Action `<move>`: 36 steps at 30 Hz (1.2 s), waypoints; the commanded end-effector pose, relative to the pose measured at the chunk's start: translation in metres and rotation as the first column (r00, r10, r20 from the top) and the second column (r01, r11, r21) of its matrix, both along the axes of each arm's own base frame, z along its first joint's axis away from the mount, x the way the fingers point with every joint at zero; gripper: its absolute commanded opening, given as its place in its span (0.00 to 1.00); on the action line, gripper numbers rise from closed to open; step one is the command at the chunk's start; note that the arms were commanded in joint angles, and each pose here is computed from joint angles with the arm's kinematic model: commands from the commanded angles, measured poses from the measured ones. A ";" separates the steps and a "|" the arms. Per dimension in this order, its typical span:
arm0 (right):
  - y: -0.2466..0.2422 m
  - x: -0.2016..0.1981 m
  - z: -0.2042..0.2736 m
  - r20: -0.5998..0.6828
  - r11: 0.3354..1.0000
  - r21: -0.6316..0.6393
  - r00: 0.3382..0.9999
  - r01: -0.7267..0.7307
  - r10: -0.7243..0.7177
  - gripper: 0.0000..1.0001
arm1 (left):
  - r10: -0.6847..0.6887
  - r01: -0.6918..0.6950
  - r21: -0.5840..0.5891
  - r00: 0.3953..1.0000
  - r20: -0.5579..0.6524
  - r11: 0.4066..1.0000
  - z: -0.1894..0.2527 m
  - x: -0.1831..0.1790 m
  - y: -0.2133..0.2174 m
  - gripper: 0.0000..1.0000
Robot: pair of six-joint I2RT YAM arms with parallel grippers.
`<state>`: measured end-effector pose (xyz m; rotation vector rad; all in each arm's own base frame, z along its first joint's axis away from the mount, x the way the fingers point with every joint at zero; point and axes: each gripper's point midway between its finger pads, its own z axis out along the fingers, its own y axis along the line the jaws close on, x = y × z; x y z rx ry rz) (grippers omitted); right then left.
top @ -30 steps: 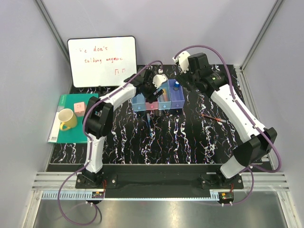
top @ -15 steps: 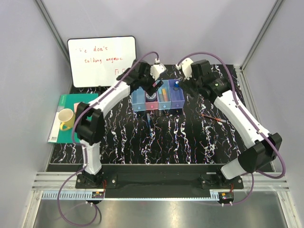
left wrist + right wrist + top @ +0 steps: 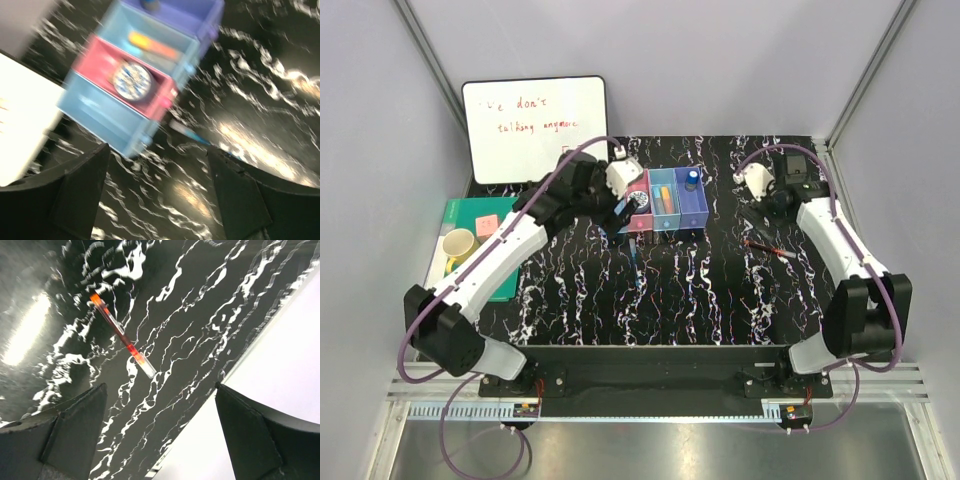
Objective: Sort the stationery into containers
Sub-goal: Pick up the pen from the center of the board.
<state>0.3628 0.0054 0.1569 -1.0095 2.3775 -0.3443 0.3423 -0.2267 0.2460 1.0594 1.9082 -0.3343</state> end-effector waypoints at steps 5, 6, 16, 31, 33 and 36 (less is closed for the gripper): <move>-0.017 0.005 -0.039 -0.139 0.979 0.066 0.970 -0.192 0.199 0.94 | 0.023 -0.023 0.004 0.993 -0.119 1.000 -0.017 -0.026 0.006 0.82; -0.015 0.003 -0.046 -0.160 0.977 0.076 0.965 -0.197 0.207 0.93 | 0.023 -0.023 0.005 0.993 -0.112 1.000 -0.015 -0.026 0.007 0.82; -0.059 -0.002 -0.073 -0.245 0.977 0.167 0.965 0.133 -0.090 0.87 | 0.013 -0.009 0.065 0.997 -0.074 0.998 -0.017 -0.027 0.017 0.81; 0.002 -0.069 -0.061 -0.610 0.823 0.421 0.791 0.381 -0.054 0.80 | -0.002 0.007 0.102 0.999 -0.046 0.995 -0.018 -0.025 0.022 0.82; 0.001 -0.074 -0.067 -0.636 0.825 0.405 0.769 0.394 -0.055 0.80 | -0.004 0.008 0.105 0.999 -0.042 0.994 -0.017 -0.025 0.022 0.82; -0.004 -0.077 -0.079 -0.665 0.831 0.366 0.742 0.419 -0.082 0.79 | -0.002 0.006 0.106 0.999 -0.037 0.994 -0.016 -0.024 0.022 0.82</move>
